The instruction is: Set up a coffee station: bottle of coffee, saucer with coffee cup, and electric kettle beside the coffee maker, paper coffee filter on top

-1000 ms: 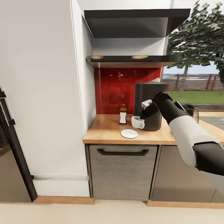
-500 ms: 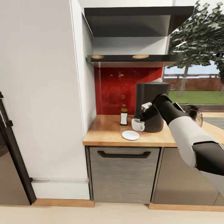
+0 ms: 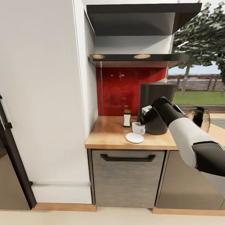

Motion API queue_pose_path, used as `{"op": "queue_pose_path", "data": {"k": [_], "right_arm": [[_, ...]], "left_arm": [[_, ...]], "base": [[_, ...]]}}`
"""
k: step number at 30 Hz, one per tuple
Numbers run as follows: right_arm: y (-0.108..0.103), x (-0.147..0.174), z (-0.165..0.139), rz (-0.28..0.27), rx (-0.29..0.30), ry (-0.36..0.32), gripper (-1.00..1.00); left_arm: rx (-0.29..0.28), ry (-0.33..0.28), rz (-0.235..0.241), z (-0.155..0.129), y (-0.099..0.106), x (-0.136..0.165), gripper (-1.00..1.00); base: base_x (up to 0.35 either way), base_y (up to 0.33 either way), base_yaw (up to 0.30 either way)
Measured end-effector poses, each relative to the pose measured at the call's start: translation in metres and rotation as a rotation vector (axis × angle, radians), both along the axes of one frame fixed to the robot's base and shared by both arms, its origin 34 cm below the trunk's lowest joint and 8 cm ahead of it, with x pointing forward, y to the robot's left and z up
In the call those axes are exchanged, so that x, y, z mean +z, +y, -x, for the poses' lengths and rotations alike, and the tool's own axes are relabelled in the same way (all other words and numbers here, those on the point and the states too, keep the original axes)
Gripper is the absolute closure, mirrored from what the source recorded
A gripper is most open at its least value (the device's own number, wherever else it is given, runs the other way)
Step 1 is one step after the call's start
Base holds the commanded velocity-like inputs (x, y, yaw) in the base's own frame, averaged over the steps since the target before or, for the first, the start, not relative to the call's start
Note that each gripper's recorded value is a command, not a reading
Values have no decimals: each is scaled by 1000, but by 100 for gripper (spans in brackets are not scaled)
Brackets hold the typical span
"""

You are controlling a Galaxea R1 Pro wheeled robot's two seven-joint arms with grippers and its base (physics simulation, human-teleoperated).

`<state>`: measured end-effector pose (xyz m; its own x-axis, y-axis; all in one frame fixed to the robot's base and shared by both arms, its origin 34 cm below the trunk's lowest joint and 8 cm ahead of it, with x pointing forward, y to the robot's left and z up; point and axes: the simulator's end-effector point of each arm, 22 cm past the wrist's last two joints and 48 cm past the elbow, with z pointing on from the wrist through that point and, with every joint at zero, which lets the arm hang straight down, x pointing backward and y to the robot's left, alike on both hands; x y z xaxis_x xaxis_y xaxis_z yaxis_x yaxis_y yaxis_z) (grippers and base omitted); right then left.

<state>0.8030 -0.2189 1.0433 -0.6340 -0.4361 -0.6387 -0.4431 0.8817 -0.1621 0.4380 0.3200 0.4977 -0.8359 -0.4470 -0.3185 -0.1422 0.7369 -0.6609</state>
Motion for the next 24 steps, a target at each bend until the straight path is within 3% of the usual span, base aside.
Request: {"op": "queue_pose_path", "data": {"k": [3,11,24], "right_arm": [[-2,-16,3,-1,-5,40,100],[-3,-25,4,-2,-8,63,100],[-3,-34,3,6,20,65,100]], "left_arm": [[0,0,0,0,0,0,-100],[0,0,0,0,0,0,-100],[1,0,0,0,0,0,-100]], "base": [[28,20,0],[86,4,0],[82,0,0]]}}
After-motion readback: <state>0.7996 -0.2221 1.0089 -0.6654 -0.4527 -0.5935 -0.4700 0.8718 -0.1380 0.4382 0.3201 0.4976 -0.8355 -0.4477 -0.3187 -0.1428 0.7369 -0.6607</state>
